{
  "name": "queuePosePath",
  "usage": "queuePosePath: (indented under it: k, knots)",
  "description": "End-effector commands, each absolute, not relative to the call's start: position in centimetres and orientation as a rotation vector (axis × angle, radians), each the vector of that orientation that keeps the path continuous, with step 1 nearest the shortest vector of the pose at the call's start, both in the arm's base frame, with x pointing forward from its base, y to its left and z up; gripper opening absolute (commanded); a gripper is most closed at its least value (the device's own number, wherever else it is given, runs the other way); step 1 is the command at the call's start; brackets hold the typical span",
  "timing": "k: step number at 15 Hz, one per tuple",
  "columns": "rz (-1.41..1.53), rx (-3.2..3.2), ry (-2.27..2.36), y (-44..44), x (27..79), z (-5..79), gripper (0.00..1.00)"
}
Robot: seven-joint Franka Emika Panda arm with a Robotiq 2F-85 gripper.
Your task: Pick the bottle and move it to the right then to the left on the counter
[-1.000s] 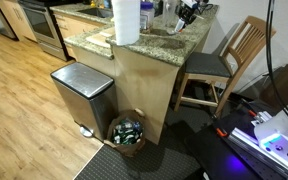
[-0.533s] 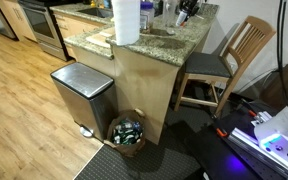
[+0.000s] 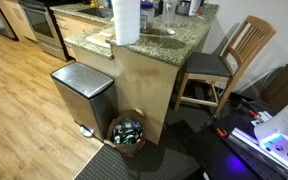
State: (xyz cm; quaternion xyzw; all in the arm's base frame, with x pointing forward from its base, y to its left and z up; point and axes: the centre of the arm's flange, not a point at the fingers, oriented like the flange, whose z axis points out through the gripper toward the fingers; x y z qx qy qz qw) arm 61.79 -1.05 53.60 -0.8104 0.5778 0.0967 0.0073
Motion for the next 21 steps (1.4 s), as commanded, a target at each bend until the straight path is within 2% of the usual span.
queuePosePath:
  k: [1, 2, 5, 6, 14, 18, 20, 21]
  knots:
    - [0.273, -2.625, 1.734, -0.8, 60.4, 48.9, 0.25]
    - [0.301, -2.587, 1.771, -0.6, 61.7, 51.7, 0.5]
    - [0.309, -2.611, 1.765, -0.7, 61.7, 49.3, 0.5]
    - [0.309, -2.612, 1.765, -0.7, 61.7, 49.2, 0.25]
    - [0.411, -2.669, 1.661, -0.6, 61.4, 49.2, 0.25]
    - [0.763, -2.654, 1.541, 0.1, 59.9, 49.3, 0.25]
    - [0.726, -2.653, 1.568, 0.3, 59.6, 49.3, 0.25]
    - [0.702, -2.66, 1.579, 0.6, 58.9, 49.0, 0.5]
